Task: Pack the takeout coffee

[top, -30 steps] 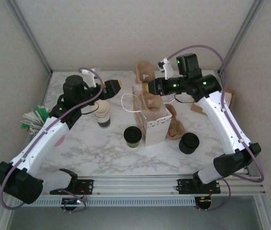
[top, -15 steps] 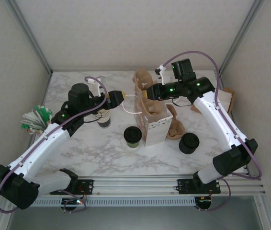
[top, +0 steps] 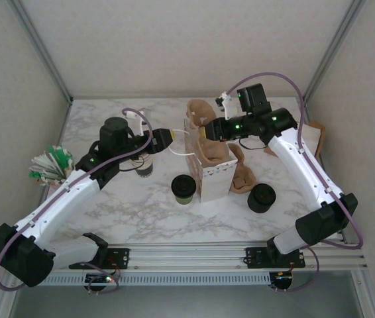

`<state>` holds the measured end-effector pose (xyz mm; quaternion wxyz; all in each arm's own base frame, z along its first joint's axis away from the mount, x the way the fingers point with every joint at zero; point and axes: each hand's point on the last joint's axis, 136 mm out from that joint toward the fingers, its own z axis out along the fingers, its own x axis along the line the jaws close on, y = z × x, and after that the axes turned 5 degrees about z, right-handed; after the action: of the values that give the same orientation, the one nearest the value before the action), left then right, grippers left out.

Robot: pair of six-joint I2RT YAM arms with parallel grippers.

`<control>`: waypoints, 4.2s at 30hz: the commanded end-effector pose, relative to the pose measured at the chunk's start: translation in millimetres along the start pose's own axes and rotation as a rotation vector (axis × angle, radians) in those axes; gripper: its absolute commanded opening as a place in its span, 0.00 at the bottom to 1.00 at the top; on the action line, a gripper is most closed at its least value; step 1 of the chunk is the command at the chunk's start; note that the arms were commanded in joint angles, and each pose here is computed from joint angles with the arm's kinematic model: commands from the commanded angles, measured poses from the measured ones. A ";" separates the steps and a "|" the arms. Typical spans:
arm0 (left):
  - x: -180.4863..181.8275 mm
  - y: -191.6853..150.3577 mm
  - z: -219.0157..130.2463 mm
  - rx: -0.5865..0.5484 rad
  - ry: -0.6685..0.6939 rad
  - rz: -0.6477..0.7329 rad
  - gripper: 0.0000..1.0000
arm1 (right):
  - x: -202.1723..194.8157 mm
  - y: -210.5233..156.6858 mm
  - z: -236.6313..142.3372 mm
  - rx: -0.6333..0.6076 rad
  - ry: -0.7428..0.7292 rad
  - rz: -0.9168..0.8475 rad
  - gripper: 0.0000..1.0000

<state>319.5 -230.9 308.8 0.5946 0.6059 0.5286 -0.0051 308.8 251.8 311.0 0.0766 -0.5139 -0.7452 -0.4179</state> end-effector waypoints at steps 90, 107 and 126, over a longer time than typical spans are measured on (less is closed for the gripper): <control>19.3 -0.7 22.5 -0.006 0.094 -0.012 0.05 | -28.3 -67.8 21.6 0.202 -0.232 -0.120 0.28; 22.7 -1.9 23.4 -0.005 0.107 -0.011 0.05 | -50.1 -58.6 18.8 0.176 -0.374 -0.110 0.27; 27.5 2.4 18.9 -0.045 0.134 -0.026 0.05 | -61.6 -61.3 21.1 0.248 -0.475 0.004 0.27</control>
<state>344.0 -230.7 277.5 0.5609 0.5956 0.5746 0.0221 297.2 223.6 232.9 -0.0318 -0.5618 -0.7955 -0.2251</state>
